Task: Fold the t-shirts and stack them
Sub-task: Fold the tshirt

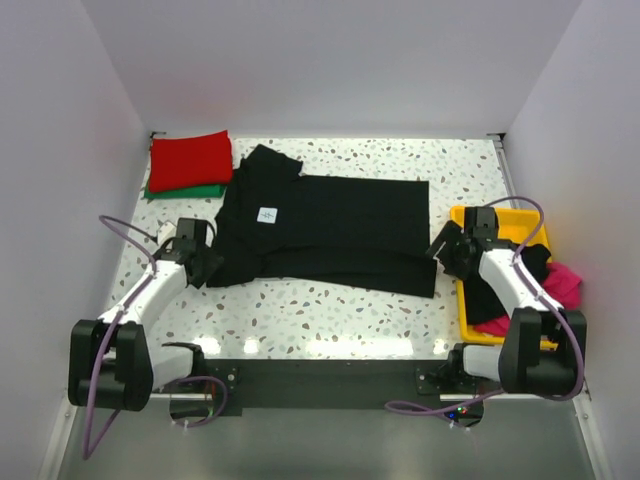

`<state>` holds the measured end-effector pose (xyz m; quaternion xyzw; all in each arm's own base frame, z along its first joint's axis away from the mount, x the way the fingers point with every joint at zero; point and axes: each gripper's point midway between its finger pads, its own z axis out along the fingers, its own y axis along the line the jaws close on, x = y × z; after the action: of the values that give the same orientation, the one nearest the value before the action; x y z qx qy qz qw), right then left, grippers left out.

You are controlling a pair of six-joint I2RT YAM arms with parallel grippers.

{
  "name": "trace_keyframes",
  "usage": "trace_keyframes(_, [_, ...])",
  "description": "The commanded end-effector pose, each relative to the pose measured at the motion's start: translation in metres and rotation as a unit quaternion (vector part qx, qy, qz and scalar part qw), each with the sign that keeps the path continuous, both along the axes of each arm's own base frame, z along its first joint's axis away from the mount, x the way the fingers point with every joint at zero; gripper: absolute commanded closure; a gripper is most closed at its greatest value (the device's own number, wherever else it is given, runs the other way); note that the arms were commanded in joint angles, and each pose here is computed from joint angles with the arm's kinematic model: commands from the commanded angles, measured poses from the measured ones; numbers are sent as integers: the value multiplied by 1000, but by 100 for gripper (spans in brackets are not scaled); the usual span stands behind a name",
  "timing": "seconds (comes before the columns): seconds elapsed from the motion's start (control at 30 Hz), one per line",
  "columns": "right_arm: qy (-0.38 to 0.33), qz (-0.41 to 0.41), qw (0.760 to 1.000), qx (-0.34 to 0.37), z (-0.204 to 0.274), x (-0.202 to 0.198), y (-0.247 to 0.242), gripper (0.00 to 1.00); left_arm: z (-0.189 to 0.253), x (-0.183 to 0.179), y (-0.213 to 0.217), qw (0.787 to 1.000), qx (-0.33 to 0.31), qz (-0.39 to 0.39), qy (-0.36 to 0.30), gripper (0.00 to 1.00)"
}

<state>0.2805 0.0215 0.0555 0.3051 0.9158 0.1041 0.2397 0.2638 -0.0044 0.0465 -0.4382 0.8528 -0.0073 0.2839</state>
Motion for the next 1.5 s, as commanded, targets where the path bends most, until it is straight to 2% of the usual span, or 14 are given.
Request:
trace_keyframes(0.0, [-54, 9, 998, -11, 29, 12, -2, 30, -7, -2, 4, 1000, -1, 28, -1, 47])
trace_keyframes(0.23, [-80, 22, 996, 15, 37, -15, 18, 28, -18, -2, -6, 999, -30, 20, -21, 46])
trace_keyframes(0.47, [-60, 40, 997, 41, 21, -36, 46, 28, -19, 15, -10, 999, -32, 2, -37, 50])
trace_keyframes(0.63, [-44, 38, 997, 56, 8, -43, 59, 29, -17, 25, -5, 999, -11, -4, -35, 67])
trace_keyframes(0.77, [-19, 23, 998, 50, -9, -49, 56, 29, -6, 31, -1, 999, 4, -5, -37, 91])
trace_keyframes(0.87, [-6, 13, 999, 44, -18, -51, 53, 30, 14, 40, 4, 998, 17, -6, -55, 100])
trace_keyframes(0.93, [0, 7, 999, 44, -22, -51, 53, 31, 33, 49, 7, 997, 30, -8, -75, 100])
trace_keyframes(1.1, [13, -7, 999, 42, -30, -53, 50, 35, 53, 57, 14, 995, 54, -12, -78, 100])
trace_keyframes(1.47, [41, -20, 998, 32, -36, -70, 45, 37, 64, 62, 21, 995, 69, -25, -74, 100])
